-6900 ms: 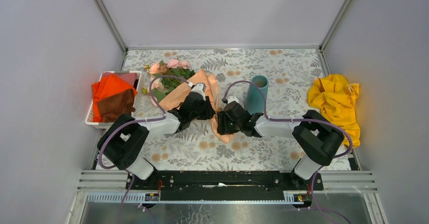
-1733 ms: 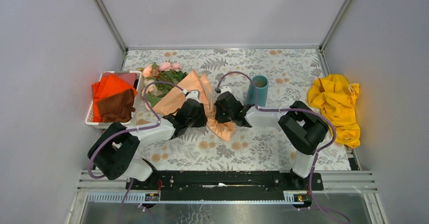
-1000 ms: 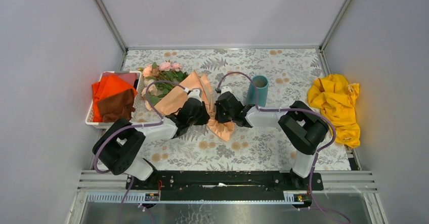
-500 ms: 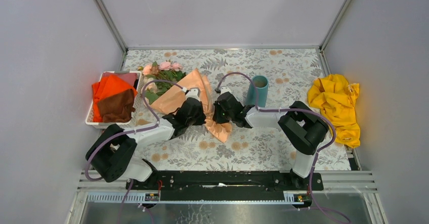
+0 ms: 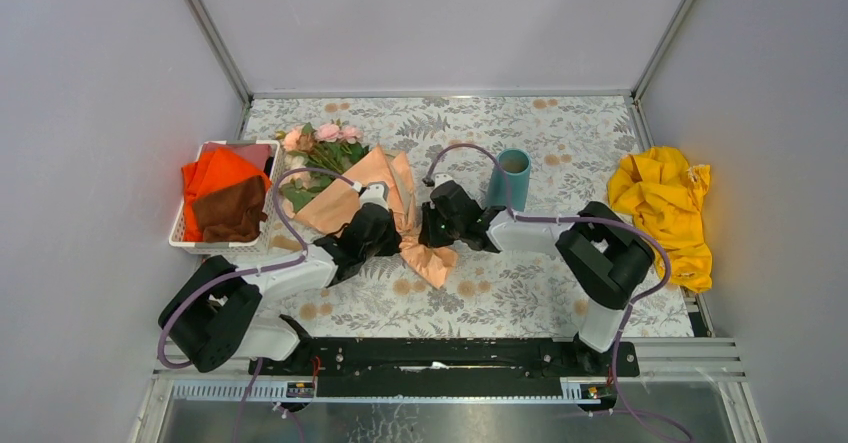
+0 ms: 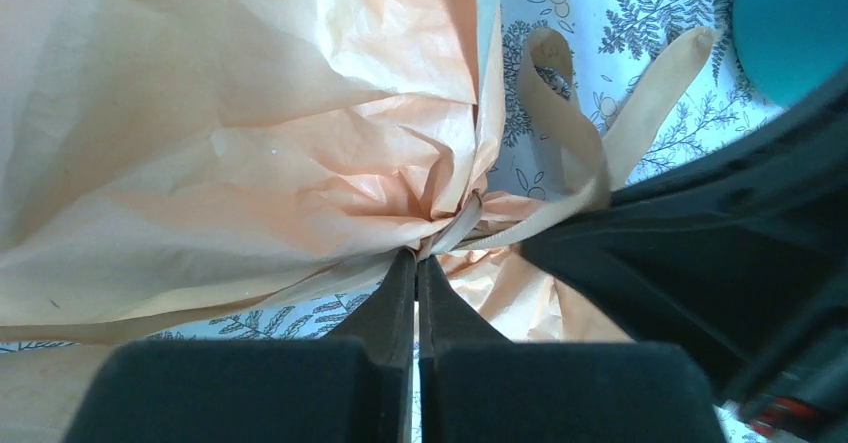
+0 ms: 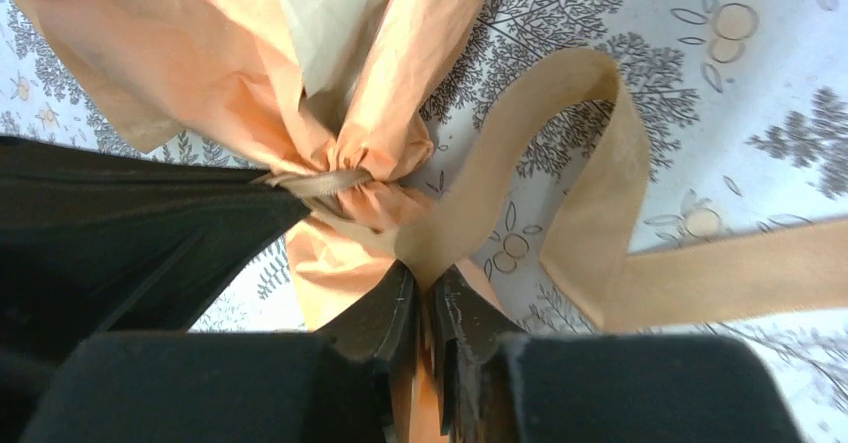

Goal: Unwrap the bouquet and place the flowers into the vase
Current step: Untie the ribbon from the wrapping paper.

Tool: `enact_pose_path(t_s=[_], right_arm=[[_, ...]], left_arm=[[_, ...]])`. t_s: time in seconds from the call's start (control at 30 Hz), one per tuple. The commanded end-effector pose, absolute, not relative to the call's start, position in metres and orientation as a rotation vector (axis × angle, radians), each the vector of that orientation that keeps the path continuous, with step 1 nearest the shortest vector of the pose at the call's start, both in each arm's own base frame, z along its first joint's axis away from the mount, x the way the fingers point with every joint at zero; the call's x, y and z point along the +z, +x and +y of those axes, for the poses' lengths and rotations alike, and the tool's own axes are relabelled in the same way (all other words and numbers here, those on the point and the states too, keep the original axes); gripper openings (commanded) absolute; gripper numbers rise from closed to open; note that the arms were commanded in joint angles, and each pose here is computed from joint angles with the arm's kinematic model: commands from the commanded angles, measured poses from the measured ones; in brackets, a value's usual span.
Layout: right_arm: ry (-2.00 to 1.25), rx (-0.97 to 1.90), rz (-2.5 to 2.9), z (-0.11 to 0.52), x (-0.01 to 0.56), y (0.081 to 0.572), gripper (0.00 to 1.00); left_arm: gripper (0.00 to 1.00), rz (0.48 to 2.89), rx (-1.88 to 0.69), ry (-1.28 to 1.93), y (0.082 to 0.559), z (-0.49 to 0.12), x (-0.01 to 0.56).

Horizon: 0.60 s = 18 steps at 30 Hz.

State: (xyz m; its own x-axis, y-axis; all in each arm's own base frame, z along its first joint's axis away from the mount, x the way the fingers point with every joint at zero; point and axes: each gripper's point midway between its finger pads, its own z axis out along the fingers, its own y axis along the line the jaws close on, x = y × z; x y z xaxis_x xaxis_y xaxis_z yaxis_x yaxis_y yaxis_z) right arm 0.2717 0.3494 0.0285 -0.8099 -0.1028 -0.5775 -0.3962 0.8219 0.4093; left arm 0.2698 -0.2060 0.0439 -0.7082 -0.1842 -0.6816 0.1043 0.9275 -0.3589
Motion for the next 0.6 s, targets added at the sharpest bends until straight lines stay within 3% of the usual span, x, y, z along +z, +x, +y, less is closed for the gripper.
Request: enact_pose_path(t_s=[0.0,0.1,0.3,0.57], right_arm=[[-0.368,0.637,2.381,0.325,0.078,0.285,0.21],[-0.394,0.668,2.355,0.327,0.101,0.282,0.29],[-0.419,0.763,2.334,0.342,0.119,0.279,0.30],[-0.466,0.862,2.388,0.376,0.100,0.282,0.29]], left_arm=[[0.00,2.301,-0.386,-0.096,0.273,-0.188,0.033],[0.00,2.309,-0.384,-0.093,0.273,-0.188,0.029],[0.00,2.308,-0.394,-0.093,0.271,-0.189,0.028],[0.00,2.301,-0.400,-0.089,0.271,-0.189,0.030]])
